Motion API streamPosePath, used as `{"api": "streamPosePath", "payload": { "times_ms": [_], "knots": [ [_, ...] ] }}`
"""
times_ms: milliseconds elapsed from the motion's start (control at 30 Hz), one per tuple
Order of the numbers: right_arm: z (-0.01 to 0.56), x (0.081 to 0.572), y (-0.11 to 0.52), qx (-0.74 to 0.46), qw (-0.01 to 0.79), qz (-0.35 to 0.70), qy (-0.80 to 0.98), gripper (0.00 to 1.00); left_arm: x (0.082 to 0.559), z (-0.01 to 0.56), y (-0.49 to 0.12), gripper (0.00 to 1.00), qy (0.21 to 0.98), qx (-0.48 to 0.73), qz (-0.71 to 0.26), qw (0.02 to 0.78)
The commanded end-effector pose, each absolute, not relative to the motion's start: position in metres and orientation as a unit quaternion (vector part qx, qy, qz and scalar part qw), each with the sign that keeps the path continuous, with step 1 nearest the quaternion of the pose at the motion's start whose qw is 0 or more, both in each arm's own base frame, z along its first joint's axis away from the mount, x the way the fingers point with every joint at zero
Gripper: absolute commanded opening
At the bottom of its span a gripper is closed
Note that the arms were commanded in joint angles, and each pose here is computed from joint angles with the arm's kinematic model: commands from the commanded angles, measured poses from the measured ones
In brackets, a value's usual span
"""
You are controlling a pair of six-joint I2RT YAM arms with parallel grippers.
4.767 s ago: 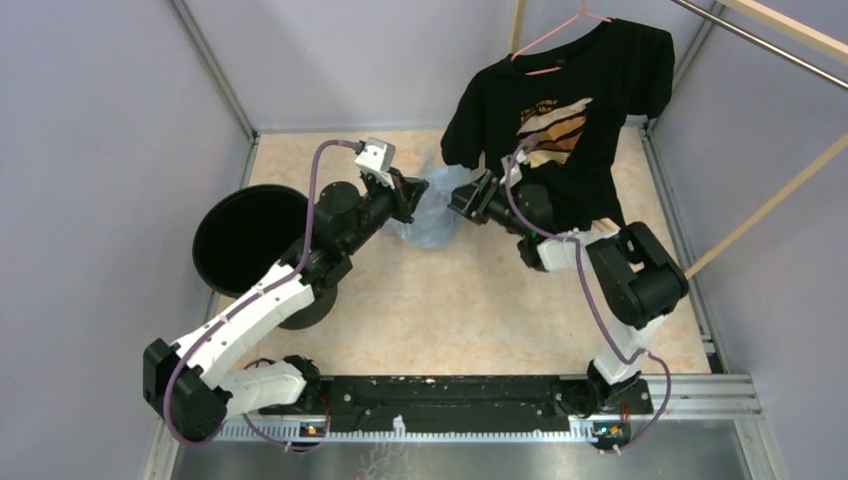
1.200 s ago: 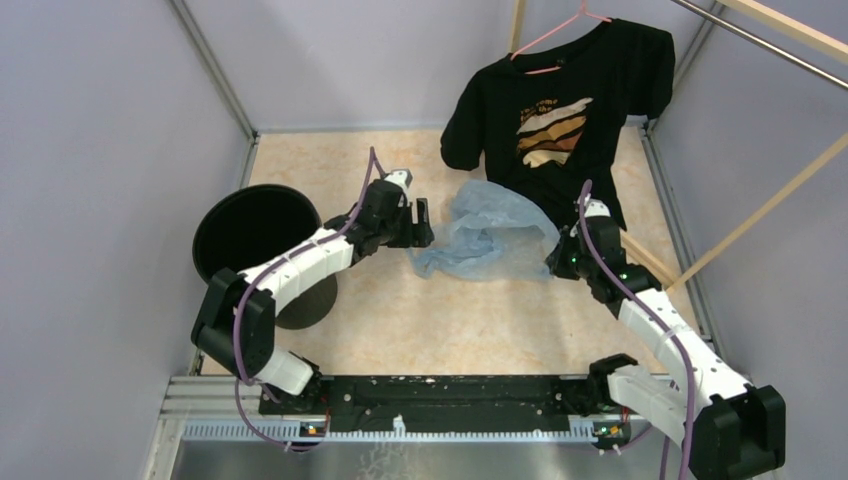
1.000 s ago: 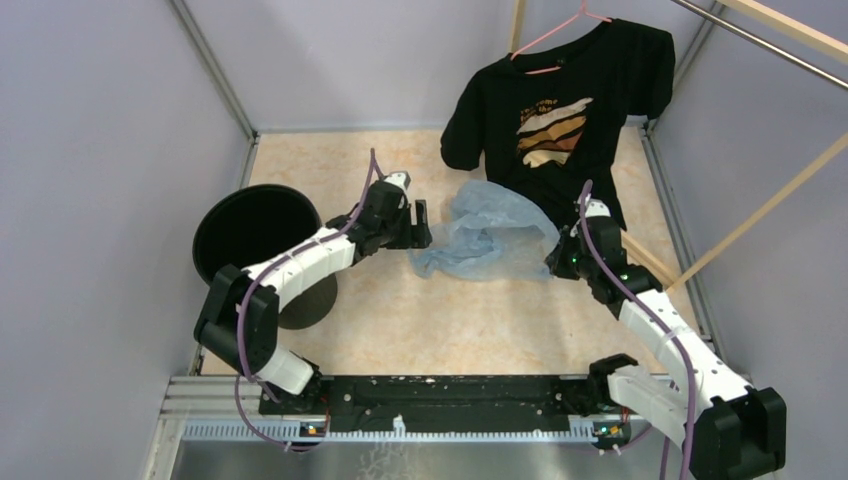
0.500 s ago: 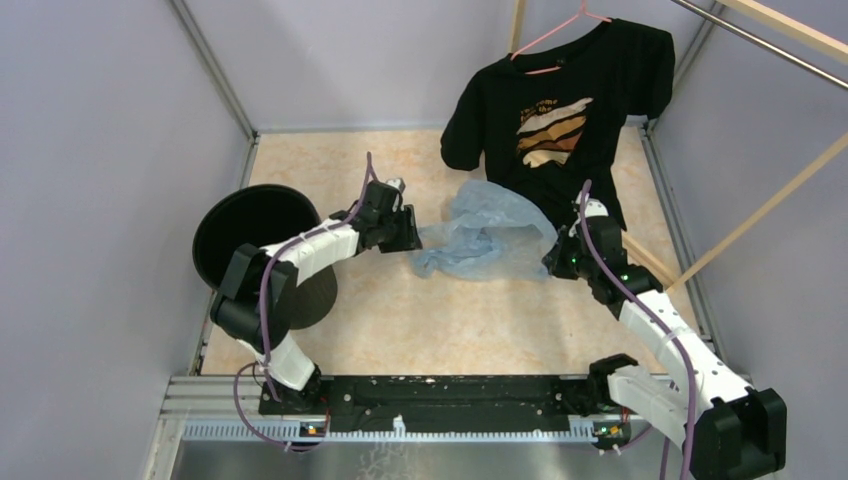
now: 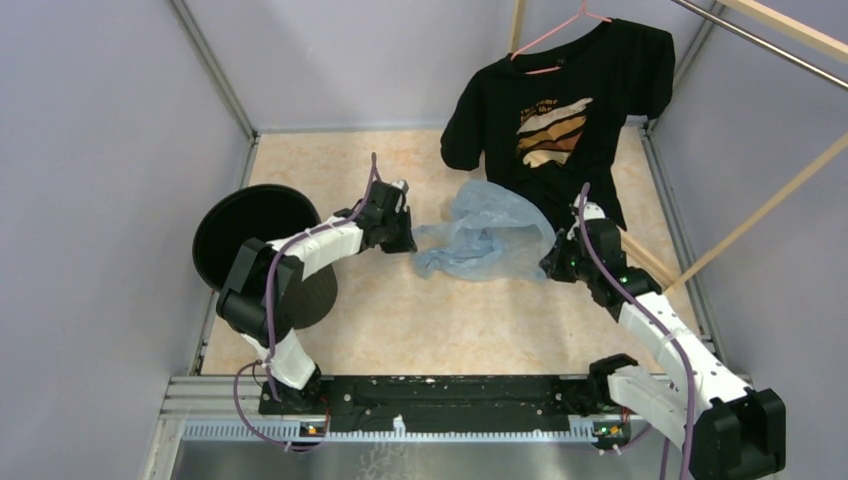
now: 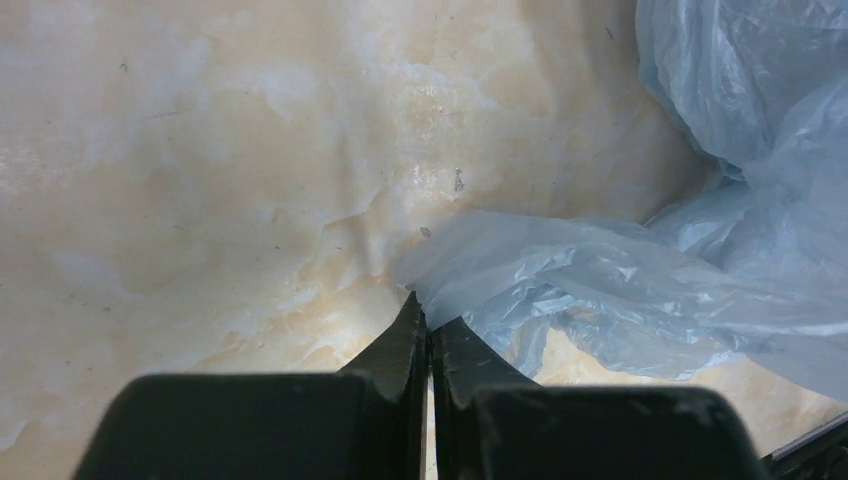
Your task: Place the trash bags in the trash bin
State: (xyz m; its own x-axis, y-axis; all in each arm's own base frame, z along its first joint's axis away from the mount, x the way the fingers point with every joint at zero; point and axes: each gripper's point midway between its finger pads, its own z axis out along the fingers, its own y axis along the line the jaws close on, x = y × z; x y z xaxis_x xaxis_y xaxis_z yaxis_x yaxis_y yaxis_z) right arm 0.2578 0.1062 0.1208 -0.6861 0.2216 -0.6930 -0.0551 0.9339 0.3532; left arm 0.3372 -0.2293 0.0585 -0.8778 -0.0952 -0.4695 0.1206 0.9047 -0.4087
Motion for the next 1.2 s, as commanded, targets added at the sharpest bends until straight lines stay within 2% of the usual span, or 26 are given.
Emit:
{"api": "streamPosePath", "payload": {
  "times_ms": [0,267,400,467,533,600,633,733,800,867,933,1033,1133,1167],
  "knots": [
    [0.130,0.263,0.114,0.048,0.406,0.205,0.889,0.00,0.355,0.104,-0.229,0.01,0.923,0.012,-0.223,0.313],
    [0.101,0.245,0.134,0.051,0.340,0.258,0.903,0.00,0.345,0.136,-0.225,0.00,0.903,0.006,-0.247,0.352],
    [0.104,0.249,0.135,0.055,0.355,0.262,0.896,0.00,0.335,0.142,-0.231,0.00,0.880,-0.009,-0.296,0.371],
    [0.126,0.262,0.139,0.053,0.361,0.267,0.892,0.00,0.343,0.164,-0.236,0.00,0.865,-0.016,-0.326,0.381],
    [0.176,0.283,0.150,0.031,0.382,0.286,0.878,0.00,0.355,0.222,-0.249,0.00,0.838,-0.007,-0.388,0.383],
    [0.252,0.302,0.159,0.004,0.419,0.301,0.856,0.00,0.360,0.329,-0.264,0.00,0.780,0.029,-0.468,0.414],
    [0.309,0.307,0.165,-0.020,0.456,0.318,0.831,0.00,0.353,0.393,-0.269,0.00,0.741,0.059,-0.500,0.445],
    [0.484,0.274,0.176,-0.099,0.592,0.378,0.705,0.00,0.286,0.566,-0.271,0.00,0.590,0.164,-0.545,0.572],
    [0.541,0.238,0.175,-0.133,0.653,0.398,0.630,0.00,0.233,0.617,-0.266,0.00,0.507,0.214,-0.543,0.634],
    [0.550,0.217,0.169,-0.141,0.684,0.406,0.589,0.00,0.210,0.610,-0.259,0.00,0.475,0.222,-0.539,0.659],
    [0.512,0.217,0.166,-0.139,0.686,0.396,0.595,0.00,0.232,0.547,-0.252,0.00,0.526,0.167,-0.511,0.659],
    [0.391,0.243,0.169,-0.110,0.623,0.372,0.679,0.00,0.269,0.400,-0.248,0.00,0.671,0.080,-0.452,0.582],
    [0.245,0.238,0.185,-0.115,0.474,0.383,0.785,0.00,0.252,0.260,-0.250,0.00,0.779,0.050,-0.435,0.449],
    [0.209,0.225,0.187,-0.113,0.430,0.391,0.806,0.00,0.240,0.233,-0.250,0.00,0.791,0.043,-0.445,0.418]
  ]
}}
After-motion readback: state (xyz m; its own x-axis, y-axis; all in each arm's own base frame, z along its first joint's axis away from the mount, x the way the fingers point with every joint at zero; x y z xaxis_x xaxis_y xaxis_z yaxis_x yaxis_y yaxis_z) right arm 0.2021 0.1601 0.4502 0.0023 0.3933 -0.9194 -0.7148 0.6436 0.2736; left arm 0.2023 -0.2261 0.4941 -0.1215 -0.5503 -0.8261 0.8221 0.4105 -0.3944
